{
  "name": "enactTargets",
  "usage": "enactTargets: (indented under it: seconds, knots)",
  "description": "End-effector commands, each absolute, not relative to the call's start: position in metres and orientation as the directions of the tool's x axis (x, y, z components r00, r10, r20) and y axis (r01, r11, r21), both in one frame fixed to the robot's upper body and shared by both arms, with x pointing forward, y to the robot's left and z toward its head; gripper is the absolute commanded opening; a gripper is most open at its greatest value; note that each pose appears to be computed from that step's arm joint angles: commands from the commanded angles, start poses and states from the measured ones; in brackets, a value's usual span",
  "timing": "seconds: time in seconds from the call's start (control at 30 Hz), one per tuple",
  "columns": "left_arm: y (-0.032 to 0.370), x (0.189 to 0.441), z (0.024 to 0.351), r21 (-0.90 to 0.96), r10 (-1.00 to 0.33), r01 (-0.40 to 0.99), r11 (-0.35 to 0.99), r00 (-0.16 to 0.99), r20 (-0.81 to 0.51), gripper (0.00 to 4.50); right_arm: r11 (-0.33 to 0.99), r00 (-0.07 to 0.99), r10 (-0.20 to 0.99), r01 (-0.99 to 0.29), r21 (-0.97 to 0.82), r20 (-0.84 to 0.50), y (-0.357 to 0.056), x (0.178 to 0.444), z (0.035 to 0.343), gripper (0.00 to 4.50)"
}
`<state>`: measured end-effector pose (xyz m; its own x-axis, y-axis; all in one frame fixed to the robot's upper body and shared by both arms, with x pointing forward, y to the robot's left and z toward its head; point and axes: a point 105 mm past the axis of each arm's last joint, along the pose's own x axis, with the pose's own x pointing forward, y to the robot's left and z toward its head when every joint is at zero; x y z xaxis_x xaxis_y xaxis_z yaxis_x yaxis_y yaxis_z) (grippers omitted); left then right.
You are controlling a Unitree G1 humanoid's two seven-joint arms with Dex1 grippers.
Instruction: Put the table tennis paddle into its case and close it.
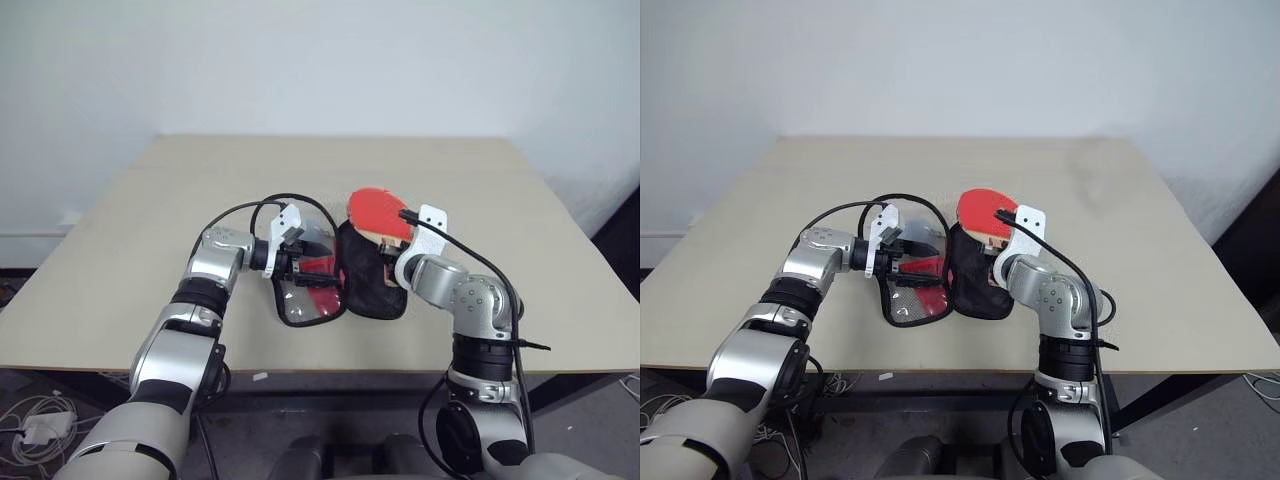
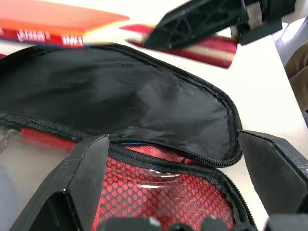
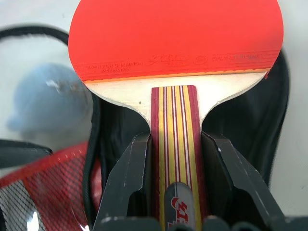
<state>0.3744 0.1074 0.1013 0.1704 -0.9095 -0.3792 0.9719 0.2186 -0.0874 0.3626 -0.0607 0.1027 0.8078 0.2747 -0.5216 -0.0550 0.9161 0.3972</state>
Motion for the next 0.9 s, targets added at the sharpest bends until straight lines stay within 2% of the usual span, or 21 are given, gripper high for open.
enactTargets:
  seconds: [0.03, 0.33, 0.53, 0.9]
  knots:
    - [0.105, 0.379, 0.116, -0.038, -0.914, 0.979, 0.201, 0.173, -0.367, 4.50, 0.824, 0.797, 0.435, -0.163, 0.543, -0.420, -0.009, 0.357, 0.134, 1.11]
    - [0.105, 0.379, 0.116, -0.038, -0.912, 0.979, 0.202, 0.173, -0.373, 4.50, 0.787, 0.761, 0.455, -0.099, 0.610, -0.464, -0.006, 0.355, 0.119, 1.11]
    - [0.104, 0.380, 0.116, -0.041, -0.911, 0.979, 0.201, 0.172, -0.374, 4.50, 0.791, 0.767, 0.454, -0.112, 0.601, -0.454, -0.008, 0.352, 0.124, 1.11]
    - [0.100, 0.379, 0.113, -0.044, -0.914, 0.980, 0.193, 0.163, -0.373, 4.50, 0.826, 0.775, 0.398, -0.069, 0.560, -0.491, -0.021, 0.351, 0.116, 1.11]
